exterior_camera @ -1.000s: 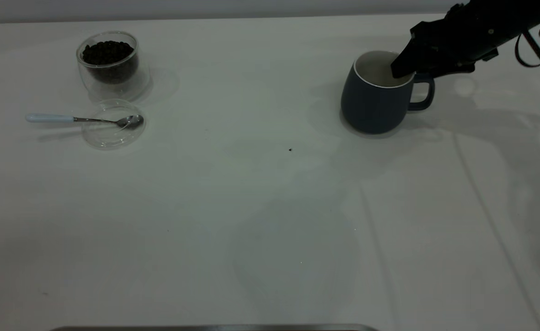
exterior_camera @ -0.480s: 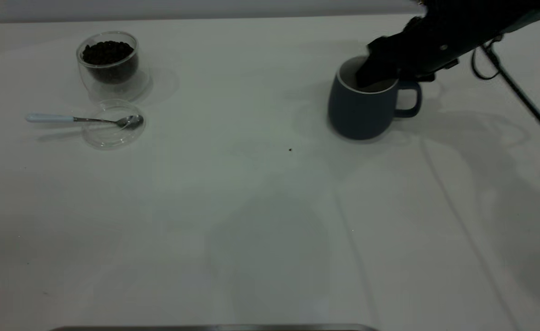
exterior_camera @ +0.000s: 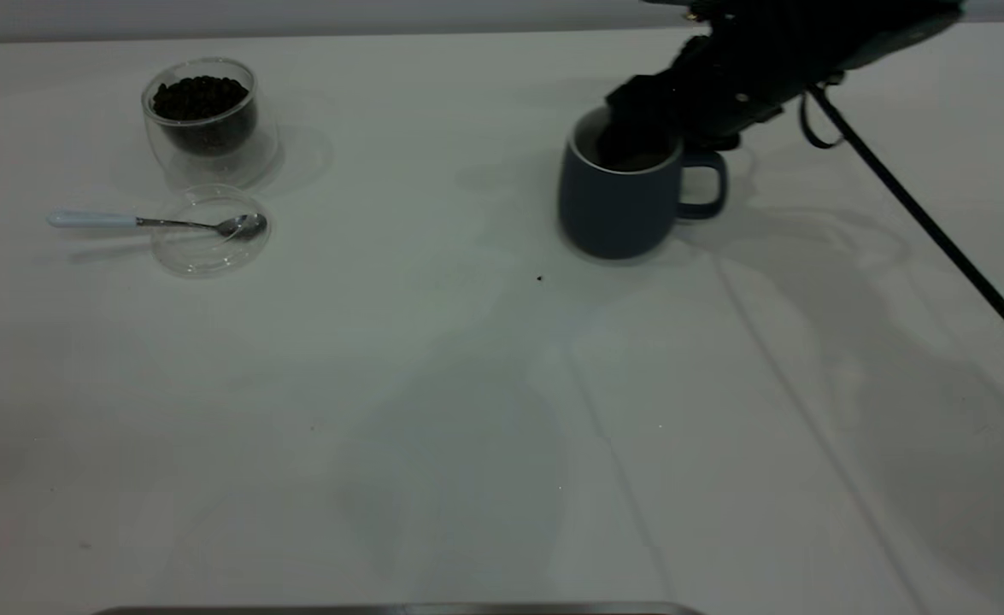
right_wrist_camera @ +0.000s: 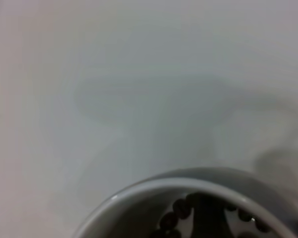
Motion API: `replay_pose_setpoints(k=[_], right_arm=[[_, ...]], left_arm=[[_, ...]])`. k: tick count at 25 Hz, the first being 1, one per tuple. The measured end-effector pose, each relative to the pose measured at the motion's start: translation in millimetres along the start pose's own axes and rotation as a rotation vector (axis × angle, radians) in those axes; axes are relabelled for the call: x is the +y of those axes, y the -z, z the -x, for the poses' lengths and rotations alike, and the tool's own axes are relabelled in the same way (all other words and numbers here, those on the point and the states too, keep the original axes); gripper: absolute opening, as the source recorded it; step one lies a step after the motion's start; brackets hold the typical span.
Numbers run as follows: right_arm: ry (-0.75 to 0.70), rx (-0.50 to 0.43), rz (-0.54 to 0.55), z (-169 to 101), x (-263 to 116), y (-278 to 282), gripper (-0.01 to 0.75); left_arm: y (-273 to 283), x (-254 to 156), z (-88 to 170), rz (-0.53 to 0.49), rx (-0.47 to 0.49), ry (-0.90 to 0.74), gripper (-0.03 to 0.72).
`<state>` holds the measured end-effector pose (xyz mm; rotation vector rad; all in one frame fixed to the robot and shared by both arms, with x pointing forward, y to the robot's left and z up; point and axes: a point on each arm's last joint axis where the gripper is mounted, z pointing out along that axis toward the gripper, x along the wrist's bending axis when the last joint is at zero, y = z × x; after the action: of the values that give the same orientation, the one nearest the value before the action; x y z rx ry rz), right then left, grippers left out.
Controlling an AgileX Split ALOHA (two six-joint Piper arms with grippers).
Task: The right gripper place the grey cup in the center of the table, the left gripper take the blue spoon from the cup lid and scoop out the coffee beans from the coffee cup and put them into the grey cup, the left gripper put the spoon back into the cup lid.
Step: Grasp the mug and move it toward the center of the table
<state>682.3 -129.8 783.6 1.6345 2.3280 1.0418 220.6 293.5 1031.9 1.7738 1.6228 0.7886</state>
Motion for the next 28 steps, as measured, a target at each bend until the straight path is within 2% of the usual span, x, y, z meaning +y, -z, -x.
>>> replay_pose_setpoints(k=[19, 28], right_arm=[[0.067, 0.075, 0.072, -79, 19, -23, 0.457], [0.075, 0.092, 0.072, -93, 17, -26, 0.457]], left_arm=[[0, 0, 0, 0.000, 0.000, 0.000, 0.512], [0, 0, 0, 0.000, 0.000, 0.000, 0.512]])
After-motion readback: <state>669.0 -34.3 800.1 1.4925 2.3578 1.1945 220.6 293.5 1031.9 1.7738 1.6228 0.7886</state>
